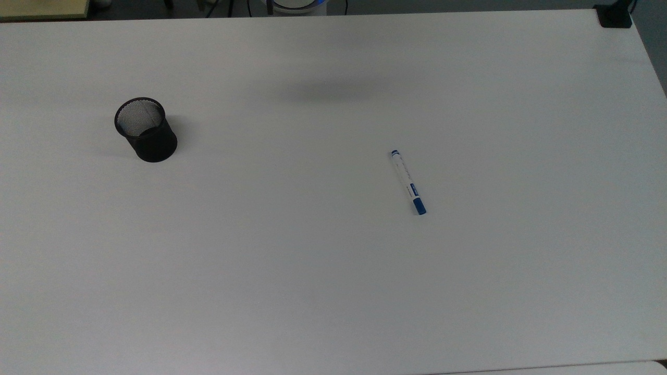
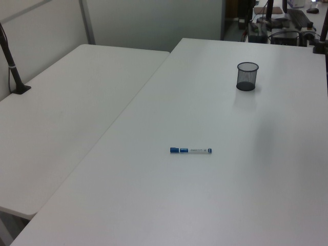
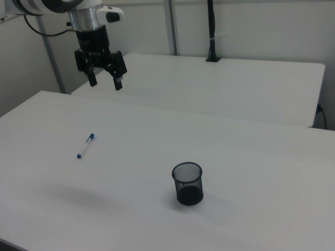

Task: Insert the marker

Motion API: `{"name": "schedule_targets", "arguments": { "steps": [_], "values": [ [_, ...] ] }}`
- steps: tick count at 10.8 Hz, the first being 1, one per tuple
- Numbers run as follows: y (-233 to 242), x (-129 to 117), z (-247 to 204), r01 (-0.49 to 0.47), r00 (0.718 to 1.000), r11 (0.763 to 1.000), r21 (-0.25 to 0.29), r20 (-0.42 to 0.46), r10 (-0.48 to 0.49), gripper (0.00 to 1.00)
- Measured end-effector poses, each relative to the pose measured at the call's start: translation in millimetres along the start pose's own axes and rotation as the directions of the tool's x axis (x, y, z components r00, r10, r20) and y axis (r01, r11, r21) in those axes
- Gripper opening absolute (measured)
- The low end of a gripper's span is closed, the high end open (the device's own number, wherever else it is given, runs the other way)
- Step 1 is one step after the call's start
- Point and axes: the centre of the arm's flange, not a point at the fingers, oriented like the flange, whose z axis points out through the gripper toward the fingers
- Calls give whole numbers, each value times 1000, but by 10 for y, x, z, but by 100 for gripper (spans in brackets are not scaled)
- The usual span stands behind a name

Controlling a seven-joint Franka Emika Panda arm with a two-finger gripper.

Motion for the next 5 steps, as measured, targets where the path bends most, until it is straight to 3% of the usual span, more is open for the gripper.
{"name": "schedule_targets", "arguments": {
  "steps": [5],
  "values": [
    [1,-10,-20,0,1000,1000,0,-4,0,100]
  ]
}}
